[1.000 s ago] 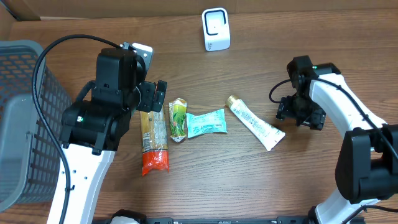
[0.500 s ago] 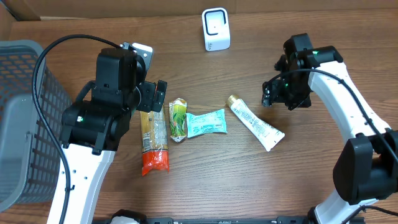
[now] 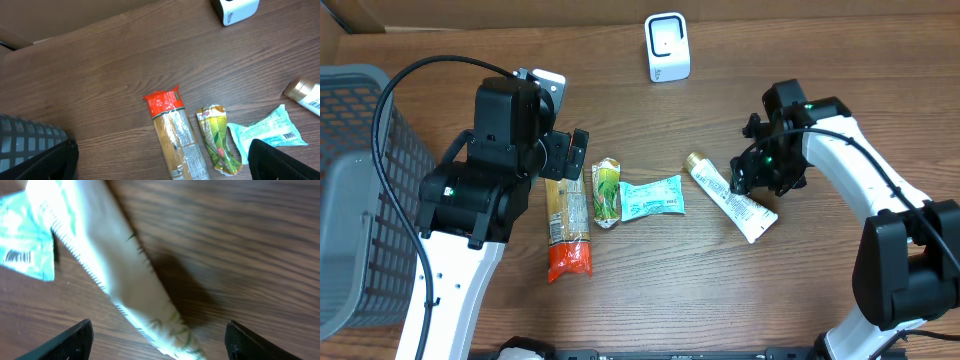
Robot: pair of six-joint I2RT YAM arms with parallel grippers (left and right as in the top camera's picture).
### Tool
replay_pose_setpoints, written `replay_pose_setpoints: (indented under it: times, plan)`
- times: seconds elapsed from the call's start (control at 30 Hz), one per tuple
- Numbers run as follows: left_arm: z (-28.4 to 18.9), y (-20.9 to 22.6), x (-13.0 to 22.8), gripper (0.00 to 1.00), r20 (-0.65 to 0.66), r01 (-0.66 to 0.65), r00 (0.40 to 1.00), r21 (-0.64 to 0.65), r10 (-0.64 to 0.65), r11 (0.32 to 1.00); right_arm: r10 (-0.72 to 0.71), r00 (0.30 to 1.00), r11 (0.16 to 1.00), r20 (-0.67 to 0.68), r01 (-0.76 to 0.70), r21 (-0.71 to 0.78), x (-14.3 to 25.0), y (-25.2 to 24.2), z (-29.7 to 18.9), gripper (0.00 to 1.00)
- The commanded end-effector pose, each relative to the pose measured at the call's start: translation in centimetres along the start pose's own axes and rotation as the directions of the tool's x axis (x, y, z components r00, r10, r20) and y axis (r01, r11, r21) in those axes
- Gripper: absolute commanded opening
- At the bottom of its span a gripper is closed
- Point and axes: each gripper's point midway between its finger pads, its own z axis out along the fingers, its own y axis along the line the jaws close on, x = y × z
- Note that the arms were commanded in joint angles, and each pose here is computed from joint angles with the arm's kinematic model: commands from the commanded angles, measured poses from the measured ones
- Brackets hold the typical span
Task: Scan the item barcode
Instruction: 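Lower the right gripper and grasp the white tube, then lift the white tube and hold it in front of the scanner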
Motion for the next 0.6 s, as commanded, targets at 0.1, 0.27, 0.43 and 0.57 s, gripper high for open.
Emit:
replay_pose_setpoints:
  times: [0.1, 0.27, 0.43, 0.57]
  plan:
    - [0.0, 0.4, -0.2, 1.0, 0.002, -0.011, 1.0, -0.014, 0.011, 1.0, -0.127, 0.992, 0.99, -0.02, 0.126, -0.06, 1.4, 1.7, 2.6, 0.84]
    - [0.0, 0.4, -0.2, 1.0, 0.002, -0.011, 1.0, -0.014, 0.011, 1.0, -0.145, 0.989, 0.988, -0.016, 0.143, -0.06, 2.0, 1.8, 4.3, 0.83]
    - [0.0, 0.4, -0.2, 1.0, 0.002, -0.011, 1.0, -0.014, 0.011, 1.0, -0.154, 0.988, 0.986, 0.027, 0.155, -0.057, 1.9, 1.4, 5.9, 0.73]
    - [0.0, 0.4, -0.2, 1.0, 0.002, -0.011, 1.0, -0.014, 0.011, 1.0, -0.139, 0.99, 0.988, 0.04, 0.141, -0.056, 1.9, 1.3, 6.5, 0.55]
